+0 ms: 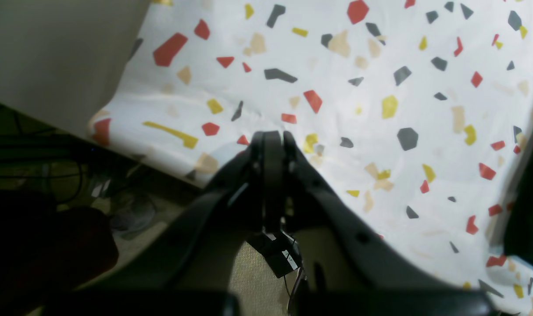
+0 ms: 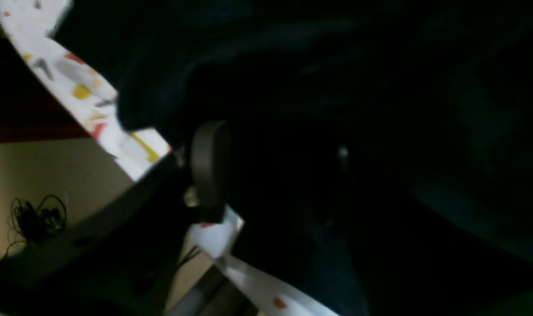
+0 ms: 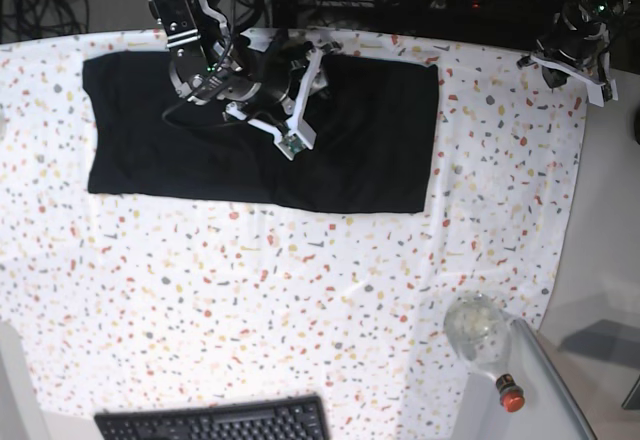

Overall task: Layout the t-shirt on the table in an organized manner, then fold the t-shirt properly
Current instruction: 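Press and smooth the folded shirt with the right gripper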

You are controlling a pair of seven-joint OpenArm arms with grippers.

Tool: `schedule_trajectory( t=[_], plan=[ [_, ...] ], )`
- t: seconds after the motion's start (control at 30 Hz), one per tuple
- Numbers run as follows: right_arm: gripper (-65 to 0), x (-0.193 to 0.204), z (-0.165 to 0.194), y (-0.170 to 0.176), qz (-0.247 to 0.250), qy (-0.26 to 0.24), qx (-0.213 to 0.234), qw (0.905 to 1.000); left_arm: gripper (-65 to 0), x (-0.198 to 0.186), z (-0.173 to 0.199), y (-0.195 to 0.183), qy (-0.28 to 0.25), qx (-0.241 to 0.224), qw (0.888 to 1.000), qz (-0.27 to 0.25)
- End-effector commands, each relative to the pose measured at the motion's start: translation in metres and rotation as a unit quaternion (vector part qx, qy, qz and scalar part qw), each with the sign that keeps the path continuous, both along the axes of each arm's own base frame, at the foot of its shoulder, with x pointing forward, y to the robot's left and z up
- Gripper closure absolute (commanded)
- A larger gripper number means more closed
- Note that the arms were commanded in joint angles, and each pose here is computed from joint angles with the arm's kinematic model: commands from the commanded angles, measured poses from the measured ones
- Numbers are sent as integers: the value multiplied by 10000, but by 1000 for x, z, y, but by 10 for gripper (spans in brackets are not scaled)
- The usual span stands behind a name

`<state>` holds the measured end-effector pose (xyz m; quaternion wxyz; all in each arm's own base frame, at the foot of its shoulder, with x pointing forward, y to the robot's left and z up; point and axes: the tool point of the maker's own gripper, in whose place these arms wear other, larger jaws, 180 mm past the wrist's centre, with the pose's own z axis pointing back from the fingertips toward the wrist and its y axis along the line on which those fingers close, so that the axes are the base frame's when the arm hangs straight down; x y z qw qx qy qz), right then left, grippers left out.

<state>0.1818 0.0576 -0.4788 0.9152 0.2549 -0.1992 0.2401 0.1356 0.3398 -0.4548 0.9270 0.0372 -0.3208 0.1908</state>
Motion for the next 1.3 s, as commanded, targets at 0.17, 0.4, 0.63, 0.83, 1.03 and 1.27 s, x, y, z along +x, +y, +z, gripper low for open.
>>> schedule_trajectory(
  t=[0.17, 0.4, 0.63, 0.83, 1.03, 1.27],
  plan=[
    [0, 12, 13, 6, -49, -220, 163, 9996, 0, -1, 14, 21, -164, 215, 9995, 159],
    [0, 15, 37, 1, -40, -489, 129, 9987, 0, -3, 18, 29, -187, 279, 9991, 243],
    [0, 17, 48, -14, 50, -546, -139, 9984, 0, -1, 18, 27, -196, 264, 9992, 217],
    [0, 15, 54, -29, 107, -542, -408, 9976, 0, -2, 18, 28, -192, 272, 9992, 230],
    [0, 8, 52, -46, -377, -394, -559, 9969, 0, -2, 18, 27, -190, 268, 9992, 223],
    [-15, 6, 54, -29, -438, -299, -349, 9980, 0, -1, 18, 27, -198, 268, 9992, 223]
  ],
)
